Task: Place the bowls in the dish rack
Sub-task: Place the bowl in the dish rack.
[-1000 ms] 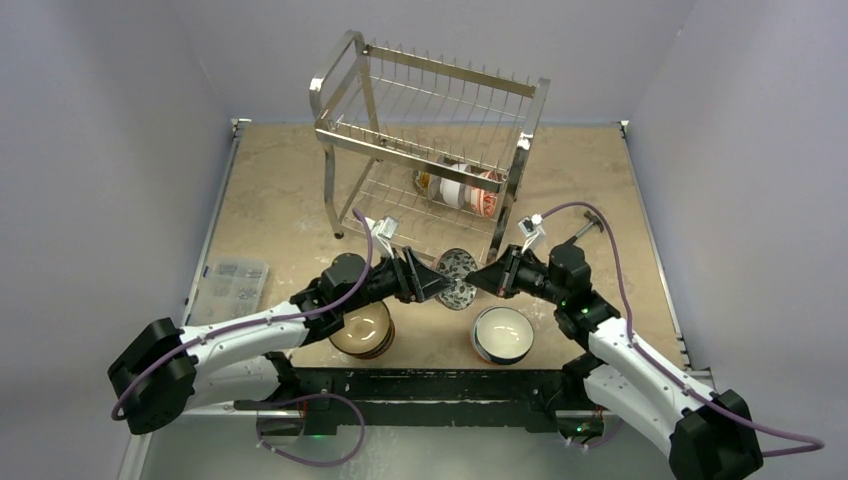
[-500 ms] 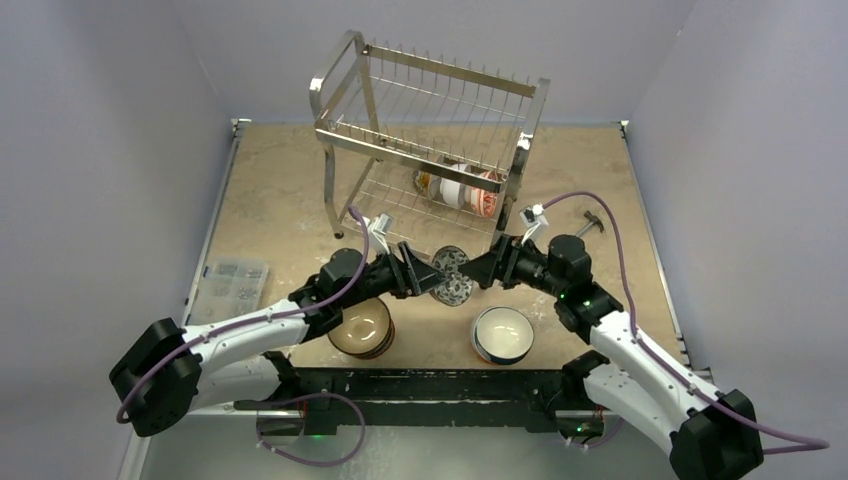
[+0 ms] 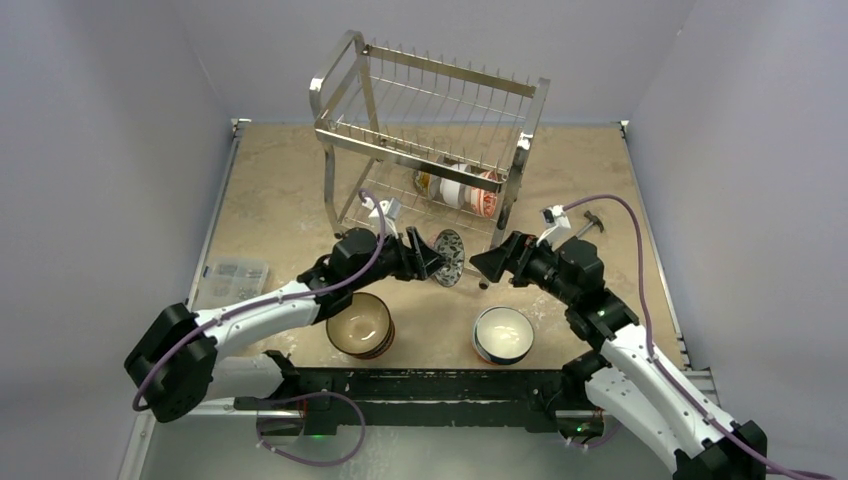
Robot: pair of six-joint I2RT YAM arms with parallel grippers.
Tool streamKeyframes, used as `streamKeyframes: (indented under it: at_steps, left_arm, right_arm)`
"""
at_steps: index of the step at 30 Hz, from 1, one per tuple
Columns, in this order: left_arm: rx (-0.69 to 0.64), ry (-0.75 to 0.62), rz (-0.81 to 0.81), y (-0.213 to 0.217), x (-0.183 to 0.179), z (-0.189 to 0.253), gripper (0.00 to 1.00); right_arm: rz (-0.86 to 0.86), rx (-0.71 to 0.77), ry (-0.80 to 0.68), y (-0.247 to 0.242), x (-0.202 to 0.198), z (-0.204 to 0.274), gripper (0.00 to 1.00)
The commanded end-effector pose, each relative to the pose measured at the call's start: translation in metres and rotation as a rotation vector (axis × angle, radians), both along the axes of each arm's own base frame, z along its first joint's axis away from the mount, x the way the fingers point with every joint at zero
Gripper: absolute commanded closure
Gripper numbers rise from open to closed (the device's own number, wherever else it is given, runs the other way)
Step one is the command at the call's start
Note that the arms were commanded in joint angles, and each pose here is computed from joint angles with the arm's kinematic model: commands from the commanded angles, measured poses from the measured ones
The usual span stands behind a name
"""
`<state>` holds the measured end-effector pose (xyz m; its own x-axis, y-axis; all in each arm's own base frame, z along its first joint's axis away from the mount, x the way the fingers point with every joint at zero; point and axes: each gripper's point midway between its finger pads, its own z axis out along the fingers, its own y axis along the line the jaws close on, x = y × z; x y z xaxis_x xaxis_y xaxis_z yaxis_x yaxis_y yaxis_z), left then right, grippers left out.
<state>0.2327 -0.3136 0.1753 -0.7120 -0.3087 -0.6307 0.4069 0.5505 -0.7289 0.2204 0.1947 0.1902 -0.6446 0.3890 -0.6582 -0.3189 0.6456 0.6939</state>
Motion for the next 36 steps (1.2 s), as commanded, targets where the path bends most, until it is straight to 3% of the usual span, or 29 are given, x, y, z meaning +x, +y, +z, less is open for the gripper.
streamKeyframes:
  at_steps: [1, 17, 36]
  left_arm:
    - [-0.034, -0.184, 0.052, -0.009, 0.034, 0.037, 1.0]
    - [0.052, -0.35, 0.163, -0.025, 0.093, 0.025, 1.0]
    - [0.315, -0.439, 0.11, -0.054, 0.107, -0.01, 1.0]
  right_arm:
    - [-0.047, -0.006, -0.053, -0.006, 0.006, 0.021, 0.02]
    - [-0.076, -0.036, -0.055, -0.016, 0.002, 0.024, 0.01]
    - [-0.1, -0.056, -0.066, -0.021, 0.003, 0.026, 0.02]
